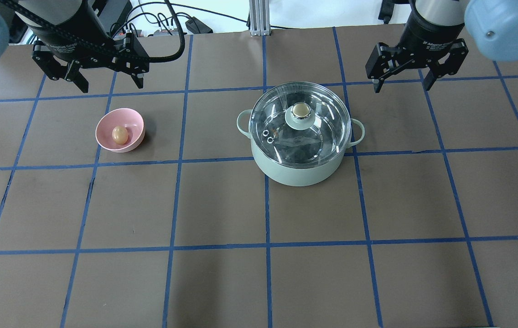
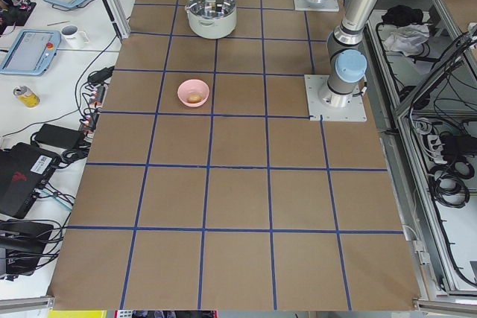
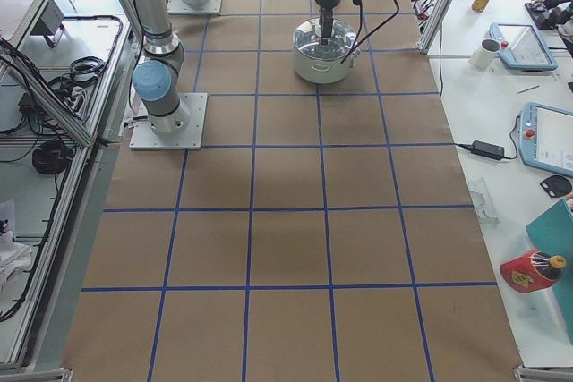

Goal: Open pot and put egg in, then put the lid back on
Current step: 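Move the right gripper to the lid knob while the left gripper approaches the pink bowl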

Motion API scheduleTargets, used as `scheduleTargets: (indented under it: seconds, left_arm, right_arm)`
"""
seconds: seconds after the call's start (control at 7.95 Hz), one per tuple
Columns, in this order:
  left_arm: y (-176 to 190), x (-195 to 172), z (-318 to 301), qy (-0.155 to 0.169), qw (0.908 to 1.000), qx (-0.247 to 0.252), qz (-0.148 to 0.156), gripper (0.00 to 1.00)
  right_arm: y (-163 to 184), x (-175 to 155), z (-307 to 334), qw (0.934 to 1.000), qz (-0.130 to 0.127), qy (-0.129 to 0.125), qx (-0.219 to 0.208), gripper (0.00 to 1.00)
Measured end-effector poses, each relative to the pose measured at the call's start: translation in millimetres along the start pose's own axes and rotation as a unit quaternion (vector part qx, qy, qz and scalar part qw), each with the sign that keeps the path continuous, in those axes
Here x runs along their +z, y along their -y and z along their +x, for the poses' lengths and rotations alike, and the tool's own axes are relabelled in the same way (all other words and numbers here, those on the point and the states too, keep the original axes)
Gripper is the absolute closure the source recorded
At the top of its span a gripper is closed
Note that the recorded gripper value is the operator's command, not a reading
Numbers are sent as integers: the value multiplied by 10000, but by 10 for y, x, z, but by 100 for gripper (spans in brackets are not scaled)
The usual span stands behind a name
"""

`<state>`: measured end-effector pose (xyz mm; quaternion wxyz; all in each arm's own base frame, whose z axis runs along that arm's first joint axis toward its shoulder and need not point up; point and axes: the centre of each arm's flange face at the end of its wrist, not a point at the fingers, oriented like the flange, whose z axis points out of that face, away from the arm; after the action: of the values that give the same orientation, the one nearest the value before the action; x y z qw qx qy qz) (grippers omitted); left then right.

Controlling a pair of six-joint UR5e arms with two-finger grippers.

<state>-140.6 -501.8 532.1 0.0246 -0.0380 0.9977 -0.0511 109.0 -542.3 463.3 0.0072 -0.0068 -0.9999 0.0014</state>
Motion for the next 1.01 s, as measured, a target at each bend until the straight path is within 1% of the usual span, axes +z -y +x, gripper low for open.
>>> scheduleTargets:
  seconds: [0.38,0.5,0.75,1.01]
  left_arm:
    - [23,-11,-46,11,10000,-50,34,0]
    - [35,-21,-64,15,10000,-74,48,0]
    - [87,14,-156,25,9999,-170,21,0]
    - [251,191,-388,44,9994,-336,-110,0]
  right_arm:
    - [7,10,3,10000,3,-16,10,0]
    - [19,0,-10,10000,59,-10,34,0]
    - [90,9,-192,9993,292,14,235,0]
    - [185,194,-720,9977,448,81,499,0]
